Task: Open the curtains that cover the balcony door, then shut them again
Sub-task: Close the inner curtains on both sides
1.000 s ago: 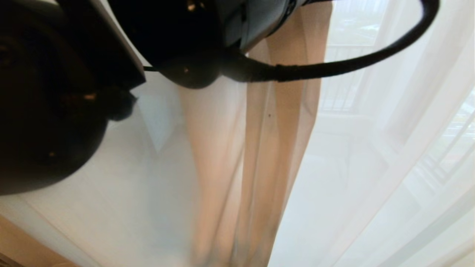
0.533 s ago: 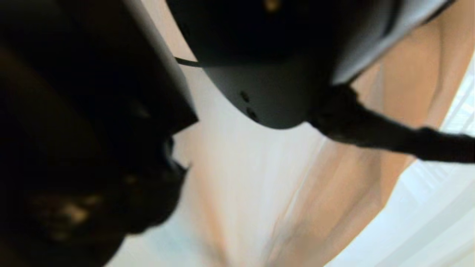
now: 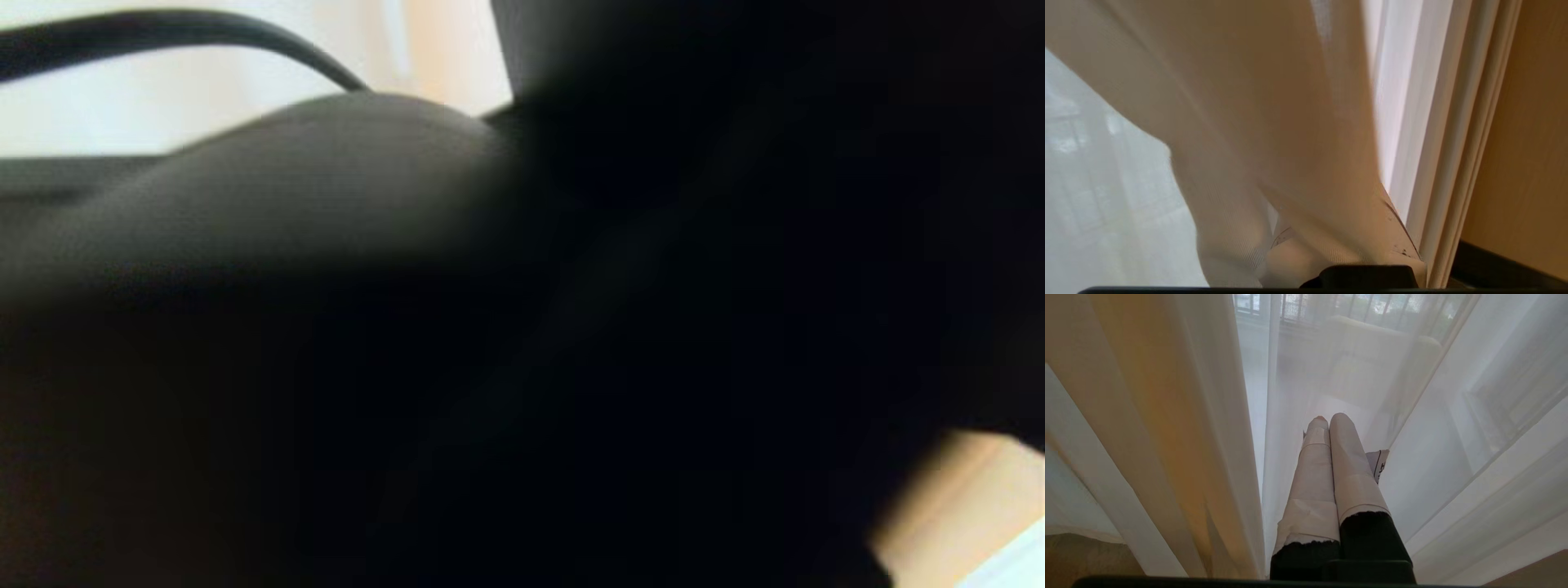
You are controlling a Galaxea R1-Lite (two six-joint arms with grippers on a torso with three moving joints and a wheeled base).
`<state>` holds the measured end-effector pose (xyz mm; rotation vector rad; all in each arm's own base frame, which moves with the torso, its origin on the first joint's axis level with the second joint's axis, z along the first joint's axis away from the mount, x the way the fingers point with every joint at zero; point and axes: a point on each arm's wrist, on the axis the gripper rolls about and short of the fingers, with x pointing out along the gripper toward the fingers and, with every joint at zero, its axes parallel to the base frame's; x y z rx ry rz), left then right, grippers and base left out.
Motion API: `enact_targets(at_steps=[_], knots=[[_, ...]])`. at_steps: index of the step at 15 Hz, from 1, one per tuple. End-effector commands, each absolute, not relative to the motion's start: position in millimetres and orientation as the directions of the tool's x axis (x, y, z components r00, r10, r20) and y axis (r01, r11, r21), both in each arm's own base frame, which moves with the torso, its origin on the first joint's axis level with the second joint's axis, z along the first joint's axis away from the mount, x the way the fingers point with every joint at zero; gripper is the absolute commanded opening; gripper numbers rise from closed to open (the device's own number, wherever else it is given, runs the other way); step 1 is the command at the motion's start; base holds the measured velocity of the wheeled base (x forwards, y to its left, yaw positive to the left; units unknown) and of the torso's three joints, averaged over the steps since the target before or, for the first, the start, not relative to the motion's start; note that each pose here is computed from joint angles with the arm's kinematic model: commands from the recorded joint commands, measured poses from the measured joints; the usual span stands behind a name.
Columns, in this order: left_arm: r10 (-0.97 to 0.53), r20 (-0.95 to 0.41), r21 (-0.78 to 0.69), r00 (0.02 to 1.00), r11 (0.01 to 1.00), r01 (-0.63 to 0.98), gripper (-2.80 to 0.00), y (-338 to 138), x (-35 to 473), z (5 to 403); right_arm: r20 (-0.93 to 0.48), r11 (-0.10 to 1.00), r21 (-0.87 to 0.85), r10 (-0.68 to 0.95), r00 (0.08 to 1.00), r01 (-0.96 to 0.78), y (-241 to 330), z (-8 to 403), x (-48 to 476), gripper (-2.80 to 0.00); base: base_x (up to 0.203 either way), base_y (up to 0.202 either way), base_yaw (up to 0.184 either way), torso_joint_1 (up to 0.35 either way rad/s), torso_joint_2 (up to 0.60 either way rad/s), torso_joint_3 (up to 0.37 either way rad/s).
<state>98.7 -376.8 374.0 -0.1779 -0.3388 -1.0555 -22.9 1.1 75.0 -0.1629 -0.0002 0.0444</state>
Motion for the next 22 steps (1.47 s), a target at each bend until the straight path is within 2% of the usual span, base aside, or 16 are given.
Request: enact_targets(at_steps=[1,5,9,12,16,19,22], knots=[[-0.832,0.336,0.024,0.442,0.477,0.879,-2.80,-392.4,98.4,362.7,-0.005,0.986,-0.163,0.044,0.999,-0.045,1.1,75.0,-22.8,-2.80,0.000,0.000,0.000,0.000,0.00,0.000],[-0.816,0.347,0.012,0.462,0.496,0.868,-2.80,-391.9,101.7,365.7,-0.005,0.986,-0.163,0.044,0.999,-0.045,1.1,75.0,-22.8,-2.80,0.000,0.000,0.000,0.000,0.00,0.000],[-0.726,0.360,-0.030,0.586,0.619,0.785,-2.80,-376.7,123.0,375.5,-0.005,0.986,-0.163,0.044,0.999,-0.045,1.1,75.0,-22.8,-2.80,0.000,0.000,0.000,0.000,0.00,0.000],[-0.600,0.359,-0.067,0.715,0.748,0.661,-2.80,-358.5,143.5,384.2,-0.005,0.986,-0.163,0.044,0.999,-0.045,1.1,75.0,-22.8,-2.80,0.000,0.000,0.000,0.000,0.00,0.000],[-0.355,0.339,-0.030,0.871,0.921,0.388,-2.80,-327.5,171.3,396.9,-0.005,0.986,-0.163,0.044,0.999,-0.045,1.1,75.0,-22.8,-2.80,0.000,0.000,0.000,0.000,0.00,0.000],[-0.203,0.308,-0.034,0.929,0.974,0.224,-2.80,-311.2,179.7,402.4,-0.005,0.986,-0.163,0.044,0.999,-0.045,1.1,75.0,-22.8,-2.80,0.000,0.000,0.000,0.000,0.00,0.000],[-0.172,0.308,-0.032,0.936,0.981,0.191,-2.80,-300.0,180.6,409.1,-0.005,0.986,-0.163,0.044,0.999,-0.045,1.1,75.0,-22.8,-2.80,0.000,0.000,0.000,0.000,0.00,0.000]])
